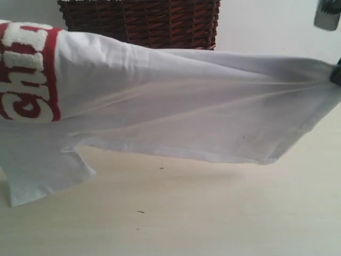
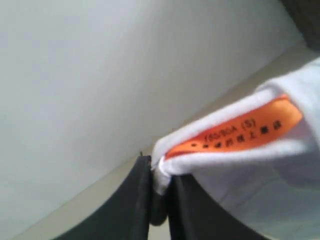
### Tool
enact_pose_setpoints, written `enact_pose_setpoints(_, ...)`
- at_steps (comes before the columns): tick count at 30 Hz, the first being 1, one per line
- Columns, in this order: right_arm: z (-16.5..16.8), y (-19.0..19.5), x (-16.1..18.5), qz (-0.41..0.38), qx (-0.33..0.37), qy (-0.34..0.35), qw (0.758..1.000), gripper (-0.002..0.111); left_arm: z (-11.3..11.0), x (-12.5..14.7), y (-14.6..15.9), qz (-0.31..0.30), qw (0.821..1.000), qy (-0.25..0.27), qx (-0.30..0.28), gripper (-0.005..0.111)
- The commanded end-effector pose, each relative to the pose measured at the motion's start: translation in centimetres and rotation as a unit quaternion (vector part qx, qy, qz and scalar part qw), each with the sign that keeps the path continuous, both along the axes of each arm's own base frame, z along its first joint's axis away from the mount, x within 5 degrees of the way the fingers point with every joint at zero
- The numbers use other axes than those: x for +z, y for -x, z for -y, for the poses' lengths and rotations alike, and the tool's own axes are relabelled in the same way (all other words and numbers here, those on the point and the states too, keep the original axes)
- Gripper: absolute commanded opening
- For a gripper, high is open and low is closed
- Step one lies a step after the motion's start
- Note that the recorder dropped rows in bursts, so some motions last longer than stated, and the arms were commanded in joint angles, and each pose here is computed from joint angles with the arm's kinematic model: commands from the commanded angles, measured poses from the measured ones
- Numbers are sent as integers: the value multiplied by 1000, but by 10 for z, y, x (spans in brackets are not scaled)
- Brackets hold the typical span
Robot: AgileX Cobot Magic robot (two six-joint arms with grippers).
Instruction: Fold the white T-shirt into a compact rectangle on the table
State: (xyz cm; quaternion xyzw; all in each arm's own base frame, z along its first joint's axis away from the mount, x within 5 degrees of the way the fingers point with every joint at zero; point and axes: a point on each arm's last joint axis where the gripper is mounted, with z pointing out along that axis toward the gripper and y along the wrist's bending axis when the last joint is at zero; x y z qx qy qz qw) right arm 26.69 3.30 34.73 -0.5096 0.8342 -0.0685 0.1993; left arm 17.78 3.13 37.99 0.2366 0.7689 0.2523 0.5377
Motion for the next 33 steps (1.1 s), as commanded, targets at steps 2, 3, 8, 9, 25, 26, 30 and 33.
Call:
enact_pose_setpoints(2,8,43,36,47,-9,4,999,0,8,19,36,45,999,24,3,0)
enact_pose_setpoints(3,9,49,41,55,-10,2,998,0,9,19,40,42,999,25,1,0)
enact_pose_setpoints(8,7,72,58,89,-42,-44,994,0,18,23,68,44,998,36,-11,0)
enact_pose_setpoints(9,5,76,61,93,-41,-63,993,0,20,25,74,52,998,38,-14,0)
enact_pose_setpoints(25,3,148,98,199,-10,-101,975,0,39,77,143,177,983,34,-41,0)
enact_pose_setpoints(26,2,148,98,197,-15,-109,974,0,40,76,144,171,984,34,-43,0)
enact_pose_setpoints(30,0,149,98,194,-15,-124,973,0,42,79,152,179,982,31,-45,0)
enact_pose_setpoints(33,0,152,99,197,-14,-128,972,0,43,87,159,200,978,25,-45,0)
